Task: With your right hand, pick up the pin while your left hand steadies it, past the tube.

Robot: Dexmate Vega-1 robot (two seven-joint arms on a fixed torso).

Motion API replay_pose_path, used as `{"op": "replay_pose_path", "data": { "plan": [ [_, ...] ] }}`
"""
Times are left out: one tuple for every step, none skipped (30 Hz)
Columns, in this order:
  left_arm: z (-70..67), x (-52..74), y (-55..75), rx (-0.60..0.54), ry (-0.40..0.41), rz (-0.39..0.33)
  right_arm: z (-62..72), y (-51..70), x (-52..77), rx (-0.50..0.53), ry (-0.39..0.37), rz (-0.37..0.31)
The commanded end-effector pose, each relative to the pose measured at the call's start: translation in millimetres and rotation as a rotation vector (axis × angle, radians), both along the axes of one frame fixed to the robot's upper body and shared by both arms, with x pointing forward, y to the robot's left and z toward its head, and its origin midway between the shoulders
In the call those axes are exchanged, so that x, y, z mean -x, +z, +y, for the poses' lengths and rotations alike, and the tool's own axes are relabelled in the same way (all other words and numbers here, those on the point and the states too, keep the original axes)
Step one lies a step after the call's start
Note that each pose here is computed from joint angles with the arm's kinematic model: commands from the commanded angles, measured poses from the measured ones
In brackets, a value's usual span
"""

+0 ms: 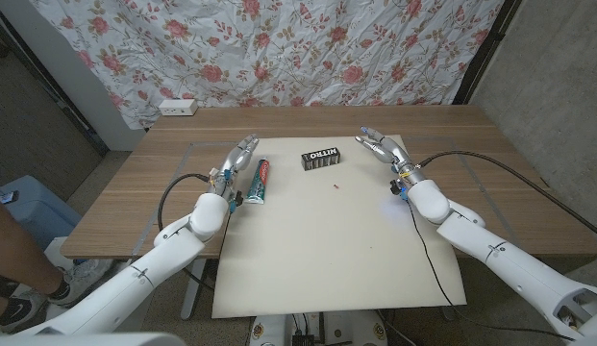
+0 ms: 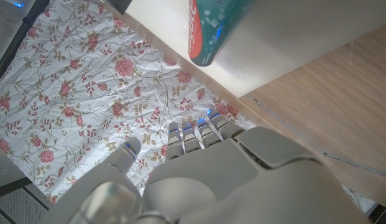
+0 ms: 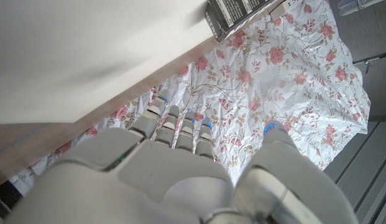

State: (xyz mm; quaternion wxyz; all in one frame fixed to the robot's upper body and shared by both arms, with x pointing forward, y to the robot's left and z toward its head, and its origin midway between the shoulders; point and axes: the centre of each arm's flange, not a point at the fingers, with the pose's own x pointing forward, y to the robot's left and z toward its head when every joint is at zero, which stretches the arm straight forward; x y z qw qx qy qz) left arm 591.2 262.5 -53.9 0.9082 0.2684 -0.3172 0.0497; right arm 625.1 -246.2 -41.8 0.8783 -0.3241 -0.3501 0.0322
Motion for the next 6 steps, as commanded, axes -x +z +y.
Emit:
{"op": "replay_pose_path", "data": {
  "plan": [
    [14.9, -12.9, -7.4, 0.09, -0.008, -0.006, -11.3, -0.7, 0.5, -0.126, 0.009, 0.045],
    [14.9, -12.9, -7.5, 0.091, -0.008, -0.006, -11.3, -0.7, 0.5, -0.127, 0.009, 0.045],
    [15.6, -14.4, -9.1, 0.098, -0.009, -0.007, -12.8, -0.8, 0.4, -0.157, 0.019, 0.05],
    [15.8, -15.2, -9.5, 0.102, -0.013, -0.011, -13.1, -0.6, 0.6, -0.166, 0.02, 0.054],
    [16.3, -16.4, -9.9, 0.107, -0.015, -0.017, -13.6, -0.1, 0.7, -0.181, 0.031, 0.058],
    [16.6, -16.7, -9.5, 0.111, -0.021, -0.034, -12.7, 1.2, 1.4, -0.224, 0.058, 0.055]
  ]
}}
